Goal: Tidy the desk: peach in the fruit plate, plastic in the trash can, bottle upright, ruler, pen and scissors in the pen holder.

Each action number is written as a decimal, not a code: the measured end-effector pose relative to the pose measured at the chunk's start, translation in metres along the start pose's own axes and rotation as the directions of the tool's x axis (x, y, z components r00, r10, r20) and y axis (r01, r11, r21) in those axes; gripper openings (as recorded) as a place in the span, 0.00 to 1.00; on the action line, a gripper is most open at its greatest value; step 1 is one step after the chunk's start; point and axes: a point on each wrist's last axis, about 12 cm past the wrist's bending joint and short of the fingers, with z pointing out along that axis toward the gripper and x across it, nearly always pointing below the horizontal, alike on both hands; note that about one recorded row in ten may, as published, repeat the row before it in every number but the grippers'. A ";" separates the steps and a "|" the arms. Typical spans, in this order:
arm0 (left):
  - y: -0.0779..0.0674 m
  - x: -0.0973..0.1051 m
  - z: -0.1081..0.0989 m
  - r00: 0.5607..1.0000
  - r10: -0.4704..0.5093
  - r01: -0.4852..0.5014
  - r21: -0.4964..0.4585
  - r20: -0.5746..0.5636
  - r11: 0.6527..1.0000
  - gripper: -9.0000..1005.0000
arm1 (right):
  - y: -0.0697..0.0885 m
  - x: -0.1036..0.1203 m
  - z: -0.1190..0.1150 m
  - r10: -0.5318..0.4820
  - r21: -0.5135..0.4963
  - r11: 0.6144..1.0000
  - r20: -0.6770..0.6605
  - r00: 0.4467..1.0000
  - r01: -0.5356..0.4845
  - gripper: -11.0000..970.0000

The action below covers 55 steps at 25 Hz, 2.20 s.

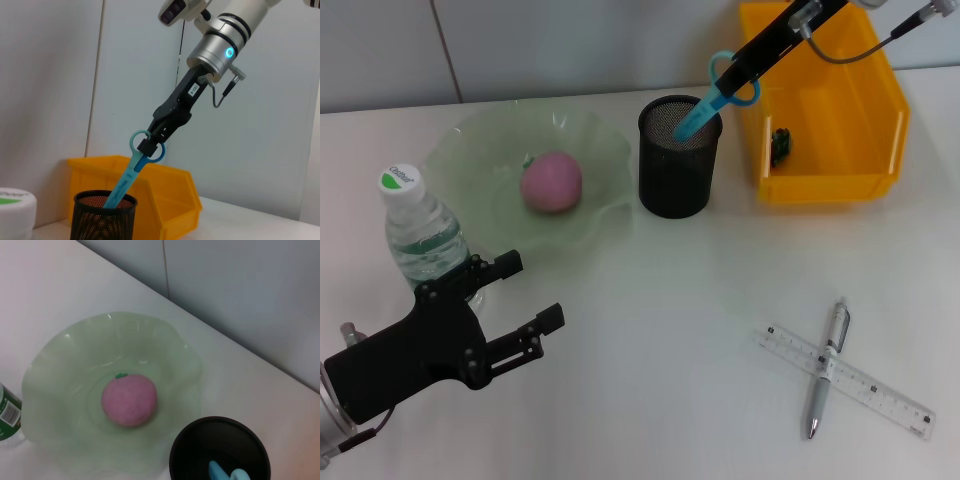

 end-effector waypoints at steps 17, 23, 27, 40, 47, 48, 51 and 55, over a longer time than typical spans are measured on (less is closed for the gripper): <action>-0.002 0.001 0.000 1.000 -0.015 0.016 -0.005 0.019 1.000 0.81 | 0.006 -0.006 0.024 -0.015 0.039 0.999 -0.034 0.999 0.017 0.10; -0.003 0.001 -0.001 1.000 -0.021 0.021 -0.004 0.024 1.000 0.81 | 0.007 -0.008 0.026 -0.015 0.044 0.999 -0.032 0.999 0.016 0.10; -0.003 0.001 -0.001 0.999 -0.021 0.021 -0.003 0.024 1.000 0.81 | 0.009 -0.009 0.027 -0.016 0.041 0.999 -0.032 0.999 0.017 0.10; -0.002 -0.001 -0.003 0.999 -0.024 0.024 -0.001 0.029 1.000 0.81 | 0.013 -0.011 0.028 -0.008 0.038 0.999 -0.026 1.000 0.009 0.31; -0.003 -0.001 -0.004 0.999 -0.023 0.023 0.002 0.028 1.000 0.81 | 0.014 -0.012 0.028 -0.014 0.040 0.999 -0.016 1.000 0.014 0.70; -0.003 -0.001 -0.004 0.999 -0.024 0.023 0.004 0.028 1.000 0.81 | 0.015 -0.012 0.028 -0.015 0.039 0.999 -0.014 1.000 0.015 0.74; -0.003 -0.001 -0.004 0.999 -0.024 0.023 0.006 0.028 1.000 0.81 | 0.015 -0.012 0.028 -0.016 0.038 0.999 -0.014 1.000 0.016 0.77; -0.004 -0.001 -0.003 0.999 -0.021 0.020 0.024 0.024 1.000 0.81 | 0.017 -0.011 0.026 -0.022 0.029 0.999 -0.007 1.000 0.022 0.78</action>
